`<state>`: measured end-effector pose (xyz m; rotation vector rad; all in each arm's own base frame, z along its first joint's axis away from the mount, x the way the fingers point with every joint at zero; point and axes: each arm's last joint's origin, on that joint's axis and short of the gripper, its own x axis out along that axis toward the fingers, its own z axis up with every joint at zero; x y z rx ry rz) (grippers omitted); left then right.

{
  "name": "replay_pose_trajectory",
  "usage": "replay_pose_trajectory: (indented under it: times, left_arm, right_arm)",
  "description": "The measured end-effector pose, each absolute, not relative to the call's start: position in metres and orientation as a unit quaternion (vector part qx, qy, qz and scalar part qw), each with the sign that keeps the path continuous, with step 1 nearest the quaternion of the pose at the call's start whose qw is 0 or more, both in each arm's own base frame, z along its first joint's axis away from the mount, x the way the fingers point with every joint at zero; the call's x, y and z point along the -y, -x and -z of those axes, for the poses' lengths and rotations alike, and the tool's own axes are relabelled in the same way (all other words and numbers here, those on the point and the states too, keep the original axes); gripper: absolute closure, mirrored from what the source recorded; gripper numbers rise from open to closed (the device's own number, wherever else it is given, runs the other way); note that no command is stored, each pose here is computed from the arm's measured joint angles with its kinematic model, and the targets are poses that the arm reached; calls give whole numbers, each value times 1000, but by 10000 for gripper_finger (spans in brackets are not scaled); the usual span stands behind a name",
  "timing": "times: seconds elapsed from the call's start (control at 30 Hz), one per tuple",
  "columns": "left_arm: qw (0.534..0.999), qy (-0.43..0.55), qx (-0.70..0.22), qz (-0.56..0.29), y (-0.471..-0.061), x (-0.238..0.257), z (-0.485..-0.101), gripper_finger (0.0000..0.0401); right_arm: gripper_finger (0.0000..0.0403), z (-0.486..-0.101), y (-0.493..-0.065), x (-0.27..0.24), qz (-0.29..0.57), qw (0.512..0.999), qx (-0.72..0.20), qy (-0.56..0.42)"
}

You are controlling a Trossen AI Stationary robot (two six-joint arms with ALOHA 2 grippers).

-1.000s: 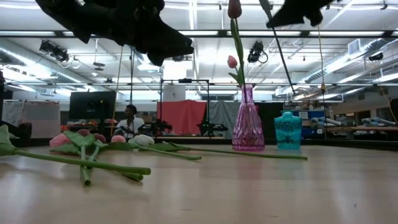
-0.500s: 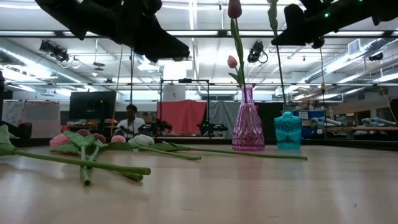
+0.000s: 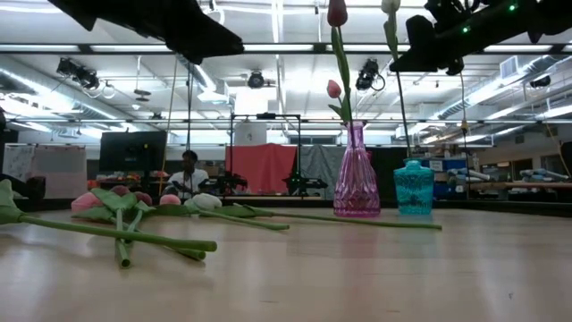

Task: Sort flowers into vase by color
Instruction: Put the top white flower into the blue vase

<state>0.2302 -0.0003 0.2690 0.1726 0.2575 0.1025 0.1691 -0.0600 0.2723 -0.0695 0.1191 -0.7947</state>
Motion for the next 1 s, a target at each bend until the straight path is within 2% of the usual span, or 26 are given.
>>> replay_pose_trajectory:
  times: [0.13,0.33,0.47,0.7,0.83,1.0]
  left_arm:
    - [986,-82,-133,-51,-229,0,-262,244]
    - [993,-57,-80,-60,-218,0,-227,244]
    - [993,-39,-72,-83,-207,-1,-211,244]
    - [991,-32,-59,-116,-188,-4,-216,244]
    - [992,-21,-41,-119,-181,-4,-223,244]
    - [993,-12,-38,-115,-180,-4,-225,244]
  right_arm:
    - [387,-270,-170,61,383,921,-67,28]
    - [387,-262,-175,63,387,918,-86,8]
    - [387,-248,-179,64,397,908,-132,-10]
    - [385,-227,-178,64,405,888,-212,-45]
    - [367,-222,-175,64,412,879,-231,-60]
    - [324,-221,-174,63,402,882,-237,-67]
